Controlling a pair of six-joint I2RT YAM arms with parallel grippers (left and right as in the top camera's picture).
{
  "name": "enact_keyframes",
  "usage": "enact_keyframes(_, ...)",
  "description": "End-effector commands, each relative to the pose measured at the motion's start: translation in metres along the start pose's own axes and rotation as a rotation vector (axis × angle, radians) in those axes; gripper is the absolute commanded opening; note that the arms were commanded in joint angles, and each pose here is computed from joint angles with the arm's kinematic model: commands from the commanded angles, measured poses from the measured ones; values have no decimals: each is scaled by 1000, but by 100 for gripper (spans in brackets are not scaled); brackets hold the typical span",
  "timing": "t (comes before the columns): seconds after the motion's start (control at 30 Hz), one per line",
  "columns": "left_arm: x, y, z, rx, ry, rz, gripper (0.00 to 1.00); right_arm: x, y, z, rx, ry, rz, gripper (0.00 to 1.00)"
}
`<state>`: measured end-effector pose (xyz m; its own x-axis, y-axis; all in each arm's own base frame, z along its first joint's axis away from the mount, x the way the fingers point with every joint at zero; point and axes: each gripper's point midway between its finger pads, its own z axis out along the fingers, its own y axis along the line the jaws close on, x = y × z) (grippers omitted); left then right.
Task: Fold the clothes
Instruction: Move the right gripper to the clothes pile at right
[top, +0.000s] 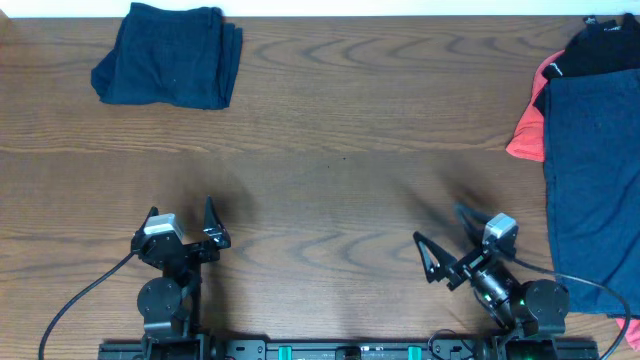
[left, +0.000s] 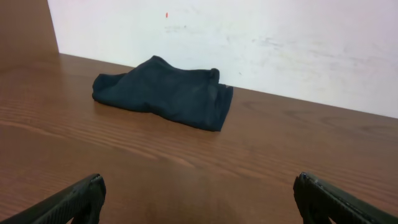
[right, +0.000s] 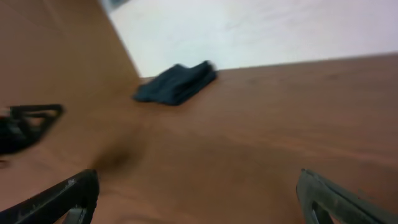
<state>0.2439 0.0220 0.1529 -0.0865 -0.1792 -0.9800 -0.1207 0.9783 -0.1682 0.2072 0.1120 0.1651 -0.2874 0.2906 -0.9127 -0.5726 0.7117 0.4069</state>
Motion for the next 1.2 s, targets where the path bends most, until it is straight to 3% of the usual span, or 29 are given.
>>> enact_keyframes(0.0,15,10,1,-50,41,-6,98,9,15,-1,-90,51,128,99)
enact_keyframes(0.27,15,10,1,-50,41,-6,98,-3,31,-3,-167,23,144,99)
enact_keyframes(0.4,15,10,1,-50,41,-6,98,-27,46,-7,-220,-54,57,99)
enact_keyframes(0.77,15,10,1,-50,41,-6,98,-114,70,-15,-150,-185,-135,99)
enact_keyframes(0.93,15,10,1,-50,41,-6,98,-147,46,8,-5,-119,-141,99)
enact_keyframes(1.17,15,10,1,-50,41,-6,98,-184,-36,60,333,109,-46,99)
